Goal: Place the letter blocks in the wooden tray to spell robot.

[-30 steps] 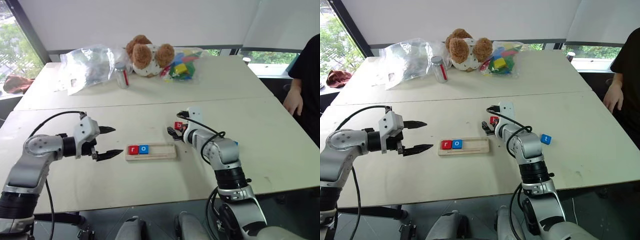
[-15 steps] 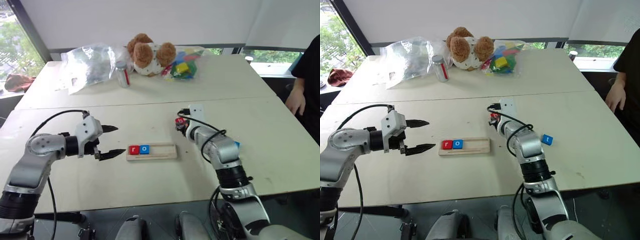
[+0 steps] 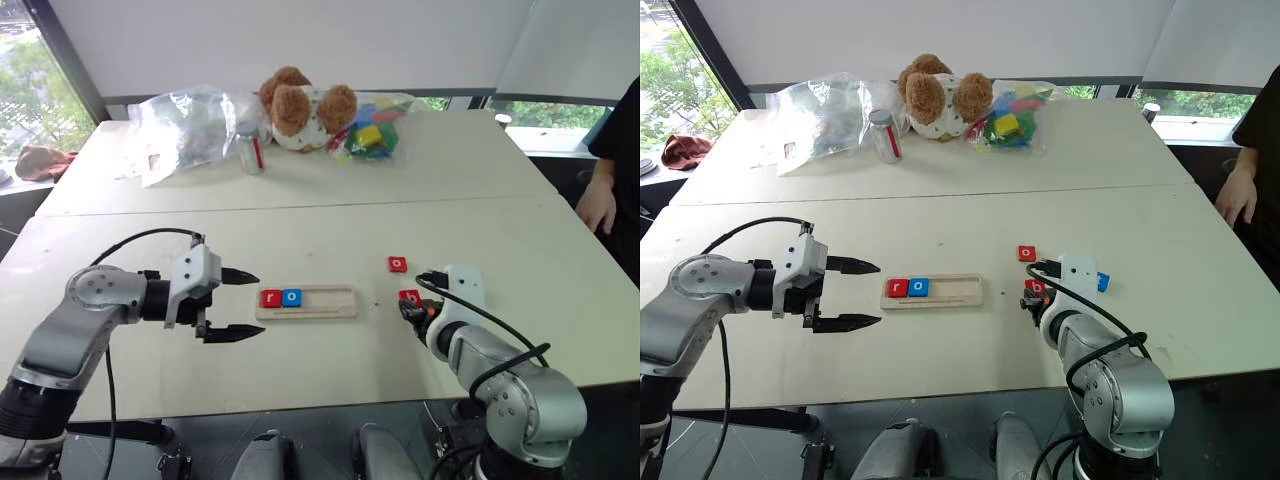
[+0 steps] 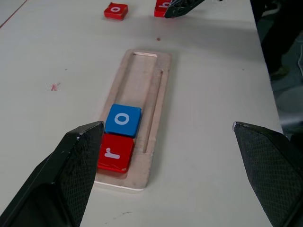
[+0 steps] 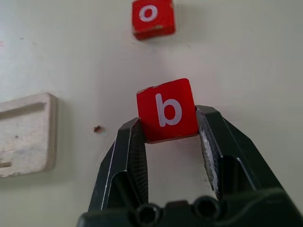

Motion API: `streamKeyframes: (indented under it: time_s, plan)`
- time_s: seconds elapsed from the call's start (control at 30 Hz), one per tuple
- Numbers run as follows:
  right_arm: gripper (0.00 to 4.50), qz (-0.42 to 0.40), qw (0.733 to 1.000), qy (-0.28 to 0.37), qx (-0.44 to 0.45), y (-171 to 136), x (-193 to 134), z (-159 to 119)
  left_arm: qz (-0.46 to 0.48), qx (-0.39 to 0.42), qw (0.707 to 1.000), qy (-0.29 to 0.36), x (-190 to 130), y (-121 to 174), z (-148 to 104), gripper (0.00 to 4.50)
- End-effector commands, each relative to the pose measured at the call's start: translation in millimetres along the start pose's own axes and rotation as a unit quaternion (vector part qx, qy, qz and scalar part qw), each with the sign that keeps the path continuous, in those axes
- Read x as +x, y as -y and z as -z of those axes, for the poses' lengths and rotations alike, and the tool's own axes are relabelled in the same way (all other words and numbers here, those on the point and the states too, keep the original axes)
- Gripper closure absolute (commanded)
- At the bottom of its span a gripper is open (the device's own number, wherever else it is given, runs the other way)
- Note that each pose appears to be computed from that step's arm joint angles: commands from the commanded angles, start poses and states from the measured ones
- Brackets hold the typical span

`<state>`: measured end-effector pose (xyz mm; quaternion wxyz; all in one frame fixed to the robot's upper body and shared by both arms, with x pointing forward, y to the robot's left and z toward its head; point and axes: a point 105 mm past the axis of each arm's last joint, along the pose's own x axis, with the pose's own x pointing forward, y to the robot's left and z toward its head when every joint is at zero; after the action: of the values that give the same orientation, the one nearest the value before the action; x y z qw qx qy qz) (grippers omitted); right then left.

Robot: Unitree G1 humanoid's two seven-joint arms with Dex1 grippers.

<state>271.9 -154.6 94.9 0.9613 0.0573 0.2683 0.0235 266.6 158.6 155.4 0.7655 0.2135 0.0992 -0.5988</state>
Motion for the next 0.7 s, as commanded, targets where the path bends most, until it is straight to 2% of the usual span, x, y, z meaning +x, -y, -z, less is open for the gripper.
streamKeyframes:
  time_s: [0.03,0.07,0.1,0.23,0.33,0.37,0.43,0.5,0.6,0.7]
  plan:
    - [3.39,0.007,1.000,0.003,0.017,2,3,-1,0.012,0.021,1.000,0.004,1,1,-10,0.00]
    - [2.38,0.005,1.000,-0.003,0.018,1,4,2,0.011,0.023,1.000,0.005,2,0,-11,0.00]
    - [2.08,0.003,1.000,-0.008,0.022,-1,4,4,0.012,0.024,1.000,0.005,3,0,-11,0.00]
    - [0.15,0.015,0.999,0.002,0.051,3,4,1,0.009,0.023,1.000,0.008,3,-1,-12,0.00]
    - [0.06,0.018,0.998,0.023,0.059,5,0,-11,0.007,0.016,1.000,0.014,3,-3,-12,0.00]
    - [0.06,0.000,0.998,0.042,0.038,2,-3,-20,0.008,0.012,1.000,0.015,3,-4,-11,0.00]
    - [0.06,-0.051,0.996,0.079,-0.003,-7,-11,-36,0.015,0.007,1.000,0.017,3,-4,-10,0.00]
    - [0.06,-0.125,0.981,0.128,-0.081,-10,-17,-55,0.027,0.012,0.999,0.022,6,-2,-11,0.00]
    - [0.06,-0.225,0.946,0.141,-0.188,-2,-20,-53,0.040,0.016,0.998,0.034,11,2,-14,0.00]
    - [0.06,-0.293,0.911,0.109,-0.270,20,-16,-34,0.043,0.014,0.998,0.033,11,7,-12,0.00]
